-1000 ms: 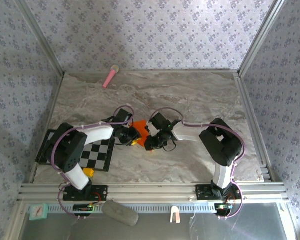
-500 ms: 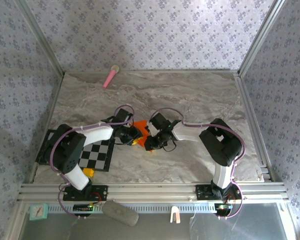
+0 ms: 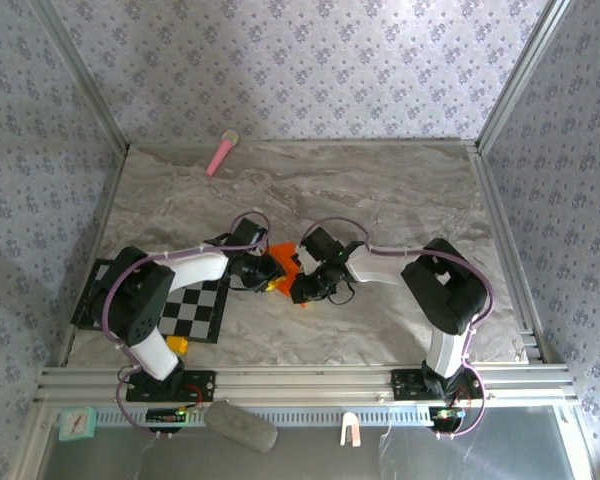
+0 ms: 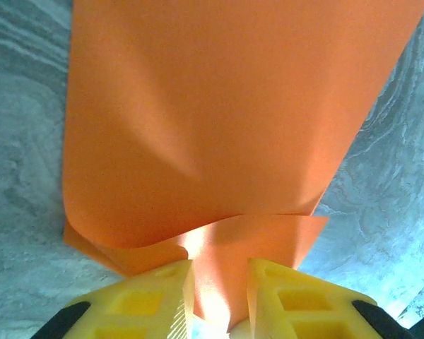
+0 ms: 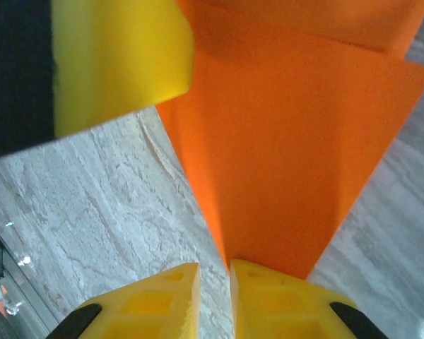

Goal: Fold a paper plane with a square sheet of paper (pick it up from the middle)
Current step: Third fold the triangle at the center of the table.

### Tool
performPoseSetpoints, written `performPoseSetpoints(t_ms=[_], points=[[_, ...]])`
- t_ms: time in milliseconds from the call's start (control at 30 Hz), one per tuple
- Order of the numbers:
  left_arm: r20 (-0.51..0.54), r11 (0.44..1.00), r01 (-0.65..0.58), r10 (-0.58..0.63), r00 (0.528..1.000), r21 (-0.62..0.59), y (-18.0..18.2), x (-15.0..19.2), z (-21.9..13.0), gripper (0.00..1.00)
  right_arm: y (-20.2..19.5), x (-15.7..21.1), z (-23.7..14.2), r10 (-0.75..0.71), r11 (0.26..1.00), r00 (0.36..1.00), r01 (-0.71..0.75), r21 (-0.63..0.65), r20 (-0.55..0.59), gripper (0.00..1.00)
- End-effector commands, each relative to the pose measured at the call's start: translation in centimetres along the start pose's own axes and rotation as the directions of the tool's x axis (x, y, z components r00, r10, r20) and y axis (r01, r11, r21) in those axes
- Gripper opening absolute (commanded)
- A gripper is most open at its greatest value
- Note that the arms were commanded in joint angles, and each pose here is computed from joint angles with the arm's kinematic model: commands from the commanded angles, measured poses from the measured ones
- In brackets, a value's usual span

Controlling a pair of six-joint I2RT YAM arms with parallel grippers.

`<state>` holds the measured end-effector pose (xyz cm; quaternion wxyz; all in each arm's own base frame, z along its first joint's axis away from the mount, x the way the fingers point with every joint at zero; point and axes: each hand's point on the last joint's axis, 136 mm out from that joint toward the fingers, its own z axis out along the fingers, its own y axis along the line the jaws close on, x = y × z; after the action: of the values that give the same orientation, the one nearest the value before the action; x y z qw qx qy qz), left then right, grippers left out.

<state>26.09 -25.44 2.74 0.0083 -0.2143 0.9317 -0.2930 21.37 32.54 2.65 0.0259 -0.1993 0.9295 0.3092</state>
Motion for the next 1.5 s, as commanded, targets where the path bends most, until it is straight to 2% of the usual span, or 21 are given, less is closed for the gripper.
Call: performPoseSetpoints(t_ms=[0, 200, 567, 733, 967, 1200, 1467], points=[[0.003, 0.999, -0.006, 0.006, 1.000, -0.039, 0.7, 0.1, 0.1, 0.26, 0.1, 1.3, -0.8, 0.035, 0.999, 0.999, -0.035, 0.001, -0.030, 0.19], [0.041, 0.999, -0.016, 0.018, 0.999, -0.046, 0.5, -0.3, -1.0, 0.27, -1.0, 2.1, 0.1, 0.059, 0.998, 0.997, -0.058, 0.030, -0.055, 0.19], [0.031, 0.997, -0.050, 0.048, 0.998, 0.057, -1.7, 0.1, -1.8, 0.28, -1.9, 2.5, 0.7, 0.086, 0.995, 0.994, -0.082, 0.065, -0.069, 0.19], [0.015, 0.995, -0.070, 0.069, 0.998, 0.075, -2.3, 0.8, -1.7, 0.24, -2.5, 2.3, 0.7, 0.118, 0.990, 0.992, -0.113, 0.086, -0.053, 0.18], [-0.021, 0.996, -0.073, 0.074, 0.997, 0.046, -1.8, 1.8, -0.3, 0.17, -2.8, 2.2, 0.9, 0.157, 0.985, 0.987, -0.154, 0.076, -0.030, 0.17], [-0.015, 0.998, -0.038, 0.037, 0.999, -0.047, 0.7, 1.6, 0.7, 0.13, -2.7, 2.1, 0.8, 0.166, 0.984, 0.986, -0.164, 0.069, -0.026, 0.17], [0.008, 0.995, -0.024, 0.025, 1.000, -0.099, 2.4, 1.4, 1.1, 0.10, 0.3, -0.8, -1.2, 0.163, 0.985, 0.982, -0.157, -0.066, 0.091, 0.18]])
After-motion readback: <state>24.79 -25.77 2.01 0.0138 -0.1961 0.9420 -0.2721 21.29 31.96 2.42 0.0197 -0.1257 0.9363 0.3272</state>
